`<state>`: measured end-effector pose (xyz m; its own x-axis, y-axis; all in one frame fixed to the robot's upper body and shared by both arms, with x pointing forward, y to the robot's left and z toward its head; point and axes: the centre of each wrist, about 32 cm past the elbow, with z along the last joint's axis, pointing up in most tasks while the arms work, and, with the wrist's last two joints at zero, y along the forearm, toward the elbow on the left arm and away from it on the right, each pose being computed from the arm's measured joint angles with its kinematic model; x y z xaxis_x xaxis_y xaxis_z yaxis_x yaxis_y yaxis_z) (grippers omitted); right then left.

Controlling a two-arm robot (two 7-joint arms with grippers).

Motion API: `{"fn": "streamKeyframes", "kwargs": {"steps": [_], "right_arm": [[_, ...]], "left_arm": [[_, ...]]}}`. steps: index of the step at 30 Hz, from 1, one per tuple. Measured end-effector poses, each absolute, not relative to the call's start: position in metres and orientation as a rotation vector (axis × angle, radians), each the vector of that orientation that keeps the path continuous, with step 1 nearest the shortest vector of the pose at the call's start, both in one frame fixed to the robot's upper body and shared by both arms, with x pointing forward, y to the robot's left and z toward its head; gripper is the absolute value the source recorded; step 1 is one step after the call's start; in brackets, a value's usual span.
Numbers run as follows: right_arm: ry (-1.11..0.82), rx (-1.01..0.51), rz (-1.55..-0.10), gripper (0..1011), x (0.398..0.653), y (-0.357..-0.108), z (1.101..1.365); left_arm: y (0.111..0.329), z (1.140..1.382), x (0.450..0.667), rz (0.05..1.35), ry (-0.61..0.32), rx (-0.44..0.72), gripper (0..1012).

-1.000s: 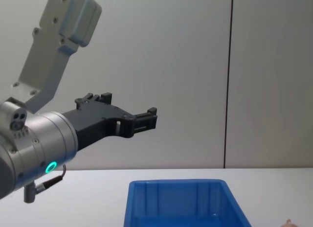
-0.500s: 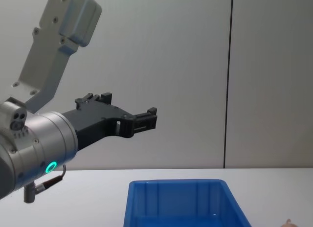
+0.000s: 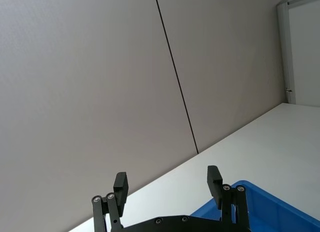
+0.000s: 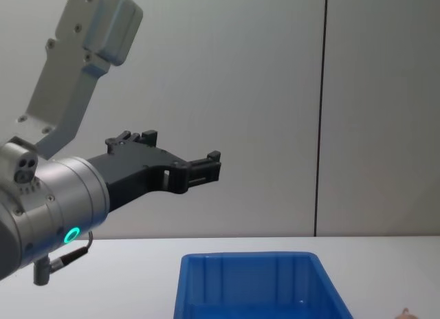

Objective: Pick up the two dolls from the table and place them into the box.

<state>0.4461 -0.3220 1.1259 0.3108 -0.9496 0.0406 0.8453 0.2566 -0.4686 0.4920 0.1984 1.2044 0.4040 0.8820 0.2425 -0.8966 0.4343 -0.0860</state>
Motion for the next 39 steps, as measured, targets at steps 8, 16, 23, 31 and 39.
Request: {"fn": "streamKeyframes", "kwargs": {"steps": [8,16,23,31,39], "right_arm": [[0.247,-0.432,-1.248,366,0.448,-0.319,1.127],[0.165,-0.385,-1.25,286,0.453,-0.314,1.14],[0.088,-0.336,-1.234,286,0.458,-0.308,1.155],[-0.002,-0.267,-1.165,286,0.468,-0.296,1.177],[-0.063,-0.219,-1.063,286,0.477,-0.281,1.194]], "left_arm": [[0.198,1.204,0.492,1.124,-0.268,0.061,1001],[0.198,1.204,0.492,1.124,-0.268,0.061,1001],[0.198,1.204,0.492,1.124,-0.268,0.061,1001],[0.198,1.204,0.492,1.124,-0.268,0.061,1001],[0.198,1.204,0.492,1.124,-0.268,0.061,1001]]}}
